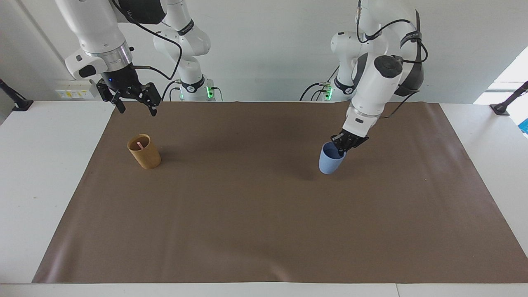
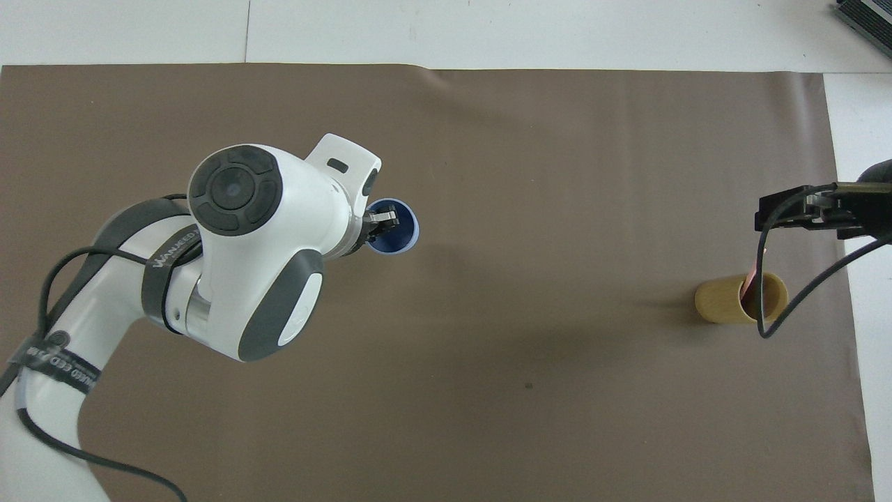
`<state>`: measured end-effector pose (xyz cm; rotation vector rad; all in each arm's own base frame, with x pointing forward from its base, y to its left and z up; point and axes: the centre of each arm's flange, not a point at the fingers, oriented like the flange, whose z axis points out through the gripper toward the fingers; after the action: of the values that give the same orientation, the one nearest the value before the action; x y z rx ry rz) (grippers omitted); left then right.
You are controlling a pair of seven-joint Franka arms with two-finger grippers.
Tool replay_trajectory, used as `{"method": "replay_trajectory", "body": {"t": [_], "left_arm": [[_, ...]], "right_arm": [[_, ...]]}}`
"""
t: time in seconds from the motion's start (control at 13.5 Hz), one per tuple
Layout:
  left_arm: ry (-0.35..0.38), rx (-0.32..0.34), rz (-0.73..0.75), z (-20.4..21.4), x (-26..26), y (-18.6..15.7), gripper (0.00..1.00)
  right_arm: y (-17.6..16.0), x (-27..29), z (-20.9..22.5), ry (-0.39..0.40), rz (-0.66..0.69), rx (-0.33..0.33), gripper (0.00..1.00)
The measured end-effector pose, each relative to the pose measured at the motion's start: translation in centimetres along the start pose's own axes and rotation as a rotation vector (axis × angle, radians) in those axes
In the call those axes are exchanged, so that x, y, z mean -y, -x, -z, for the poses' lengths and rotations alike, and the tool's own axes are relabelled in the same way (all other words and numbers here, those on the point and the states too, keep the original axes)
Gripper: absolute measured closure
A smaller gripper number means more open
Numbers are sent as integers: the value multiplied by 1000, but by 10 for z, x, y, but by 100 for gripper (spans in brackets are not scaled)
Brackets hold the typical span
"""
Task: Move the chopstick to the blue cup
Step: 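Carry the blue cup with the left gripper toward the table center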
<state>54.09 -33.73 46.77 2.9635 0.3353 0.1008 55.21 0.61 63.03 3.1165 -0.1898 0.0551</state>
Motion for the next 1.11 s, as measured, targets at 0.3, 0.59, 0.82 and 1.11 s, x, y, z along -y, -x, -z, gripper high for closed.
{"method": "replay_trajectory", "body": {"t": [0.3, 0.59, 0.82, 1.11], "left_arm": [[8, 59, 25, -46, -51, 20, 95], [2, 79, 9, -61, -74, 43, 95], [-22, 107, -14, -83, -93, 71, 95], [-34, 110, -24, -88, -95, 76, 95]], "right_arm": [[0, 0, 0, 0, 0, 0, 0], [0, 0, 0, 0, 0, 0, 0], [0, 0, 0, 0, 0, 0, 0], [0, 0, 0, 0, 0, 0, 0]]}}
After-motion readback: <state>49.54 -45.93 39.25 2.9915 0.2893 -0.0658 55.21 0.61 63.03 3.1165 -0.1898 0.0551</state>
